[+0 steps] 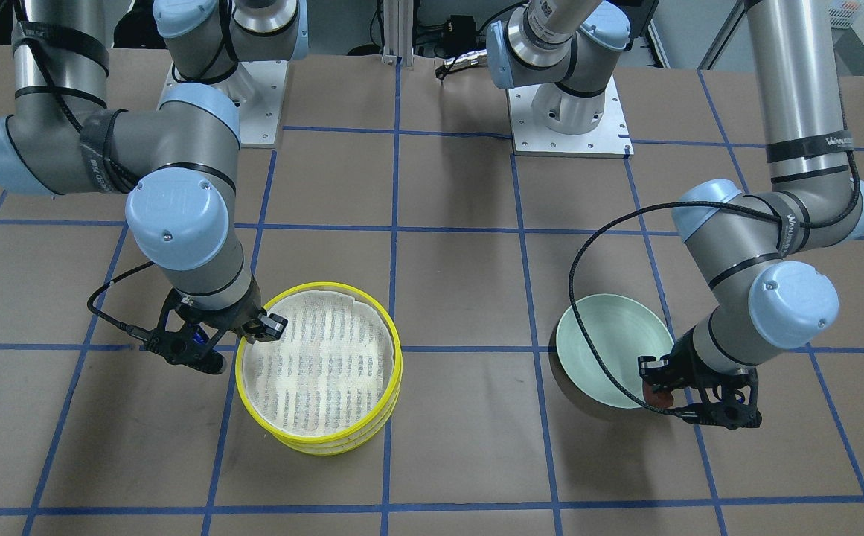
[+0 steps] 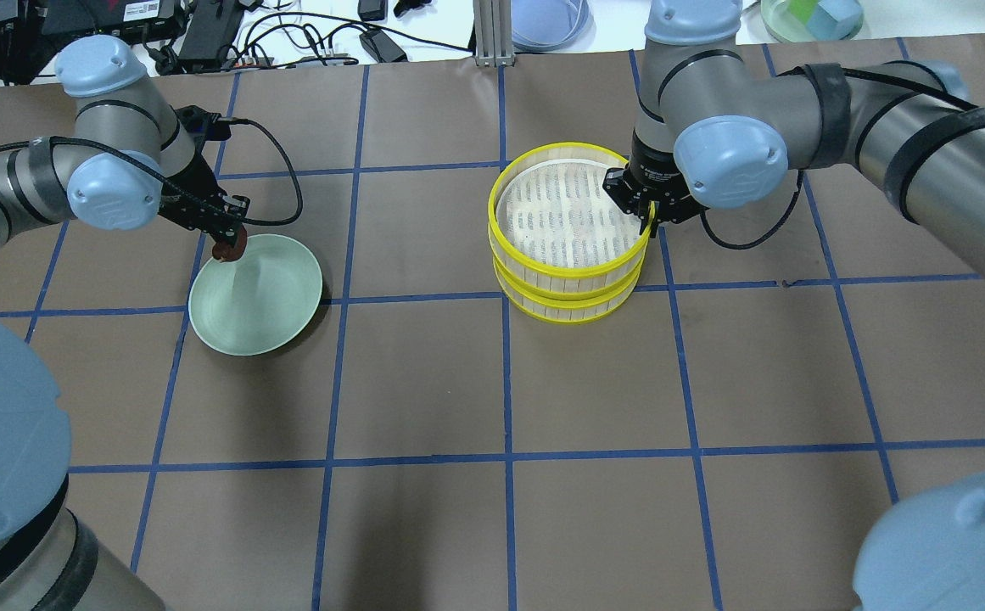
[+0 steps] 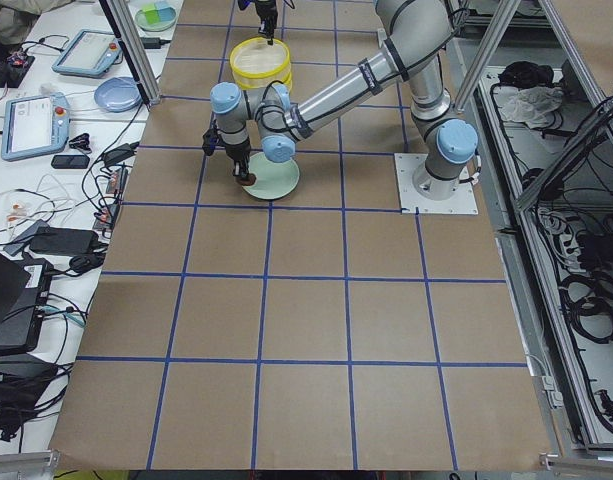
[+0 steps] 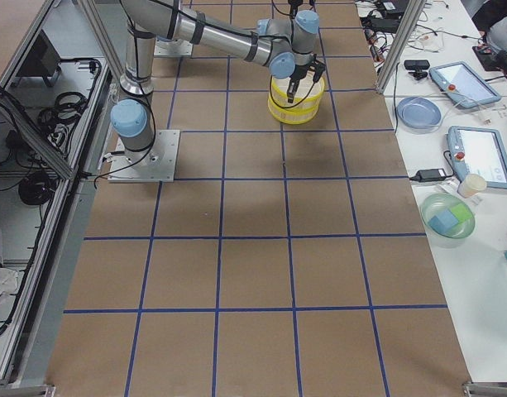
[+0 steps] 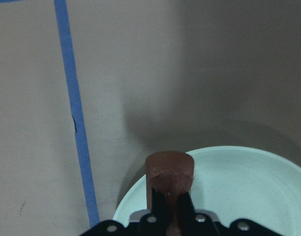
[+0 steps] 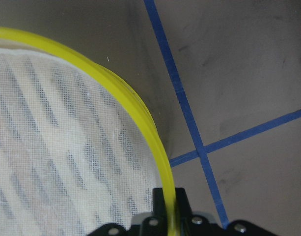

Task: Stack buns with steamer

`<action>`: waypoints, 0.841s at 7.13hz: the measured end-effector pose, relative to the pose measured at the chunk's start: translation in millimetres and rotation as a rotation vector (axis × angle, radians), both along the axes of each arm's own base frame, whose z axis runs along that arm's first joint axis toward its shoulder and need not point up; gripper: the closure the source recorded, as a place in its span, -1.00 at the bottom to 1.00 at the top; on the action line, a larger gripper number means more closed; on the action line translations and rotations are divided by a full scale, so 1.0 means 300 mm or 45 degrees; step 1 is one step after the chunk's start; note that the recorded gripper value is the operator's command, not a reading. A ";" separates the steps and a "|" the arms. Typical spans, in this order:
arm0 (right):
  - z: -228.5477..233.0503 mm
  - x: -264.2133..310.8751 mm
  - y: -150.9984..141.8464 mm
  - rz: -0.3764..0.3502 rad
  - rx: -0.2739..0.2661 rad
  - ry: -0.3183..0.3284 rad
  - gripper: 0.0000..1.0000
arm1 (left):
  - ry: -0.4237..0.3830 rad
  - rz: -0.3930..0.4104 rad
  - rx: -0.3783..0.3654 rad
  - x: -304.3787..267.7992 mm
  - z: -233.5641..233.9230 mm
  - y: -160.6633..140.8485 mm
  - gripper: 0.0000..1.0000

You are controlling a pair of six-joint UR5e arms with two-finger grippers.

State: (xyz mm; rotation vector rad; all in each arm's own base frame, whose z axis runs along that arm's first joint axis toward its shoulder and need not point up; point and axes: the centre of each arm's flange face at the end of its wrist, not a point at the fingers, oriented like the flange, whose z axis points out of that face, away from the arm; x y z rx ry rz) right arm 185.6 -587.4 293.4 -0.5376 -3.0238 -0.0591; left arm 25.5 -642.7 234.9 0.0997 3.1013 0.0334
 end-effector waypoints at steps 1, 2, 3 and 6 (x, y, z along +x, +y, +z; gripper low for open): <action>0.002 -0.001 0.007 0.000 0.000 0.000 0.97 | -0.004 0.028 -0.016 0.002 0.019 -0.008 1.00; 0.004 -0.002 0.010 0.001 -0.001 0.004 -0.52 | -0.005 0.045 -0.028 0.003 0.034 -0.013 1.00; 0.004 -0.004 0.009 0.004 -0.005 0.011 -1.00 | -0.004 0.050 -0.036 0.003 0.043 -0.018 1.00; 0.015 -0.003 0.002 0.010 -0.023 0.002 -1.00 | -0.002 0.042 -0.045 0.003 0.048 -0.022 1.00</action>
